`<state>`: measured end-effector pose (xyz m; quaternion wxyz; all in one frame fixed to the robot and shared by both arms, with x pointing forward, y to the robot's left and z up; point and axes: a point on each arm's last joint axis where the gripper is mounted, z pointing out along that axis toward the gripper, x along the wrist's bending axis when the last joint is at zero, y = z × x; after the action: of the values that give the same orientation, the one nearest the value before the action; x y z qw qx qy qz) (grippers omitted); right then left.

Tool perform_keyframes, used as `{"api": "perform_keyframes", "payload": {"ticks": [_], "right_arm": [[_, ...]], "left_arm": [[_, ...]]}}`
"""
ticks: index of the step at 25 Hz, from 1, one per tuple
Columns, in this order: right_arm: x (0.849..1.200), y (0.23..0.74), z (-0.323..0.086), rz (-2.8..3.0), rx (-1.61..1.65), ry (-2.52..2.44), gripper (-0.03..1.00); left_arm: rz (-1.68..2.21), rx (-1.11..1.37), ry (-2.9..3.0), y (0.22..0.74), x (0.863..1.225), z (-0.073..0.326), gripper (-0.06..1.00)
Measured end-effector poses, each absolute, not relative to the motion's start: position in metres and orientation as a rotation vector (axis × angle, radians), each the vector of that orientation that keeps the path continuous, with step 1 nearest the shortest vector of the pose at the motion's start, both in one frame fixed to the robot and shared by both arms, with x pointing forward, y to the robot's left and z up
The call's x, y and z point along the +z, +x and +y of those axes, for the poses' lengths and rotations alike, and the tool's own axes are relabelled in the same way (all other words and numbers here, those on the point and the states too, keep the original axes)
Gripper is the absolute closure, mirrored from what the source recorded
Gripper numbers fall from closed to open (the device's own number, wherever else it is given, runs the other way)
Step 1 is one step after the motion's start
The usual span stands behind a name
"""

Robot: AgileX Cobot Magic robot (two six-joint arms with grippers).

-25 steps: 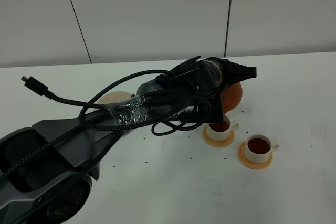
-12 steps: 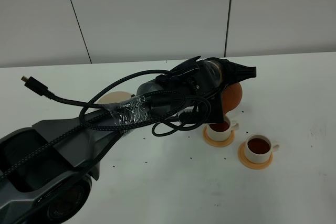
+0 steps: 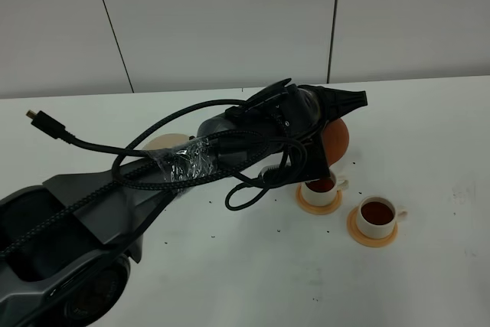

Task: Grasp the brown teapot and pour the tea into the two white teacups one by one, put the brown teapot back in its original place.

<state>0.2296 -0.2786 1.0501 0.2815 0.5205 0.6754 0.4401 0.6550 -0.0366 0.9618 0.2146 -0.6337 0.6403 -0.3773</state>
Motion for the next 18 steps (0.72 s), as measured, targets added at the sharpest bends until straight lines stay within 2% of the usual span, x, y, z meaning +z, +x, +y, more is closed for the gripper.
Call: {"api": "perform_keyframes", "payload": {"ticks": [9, 18], "right_arm": [[1.05, 0.23, -0.279, 1.81, 1.179, 1.395, 0.73], [1.05, 0.23, -0.279, 1.809, 1.179, 1.395, 0.73]], "left_arm": [[1.484, -1.052, -2.103, 0.649, 0.99, -0.021, 0.77], [0.965, -0.87, -2.503, 0.652, 0.985, 0.015, 0.77]]}}
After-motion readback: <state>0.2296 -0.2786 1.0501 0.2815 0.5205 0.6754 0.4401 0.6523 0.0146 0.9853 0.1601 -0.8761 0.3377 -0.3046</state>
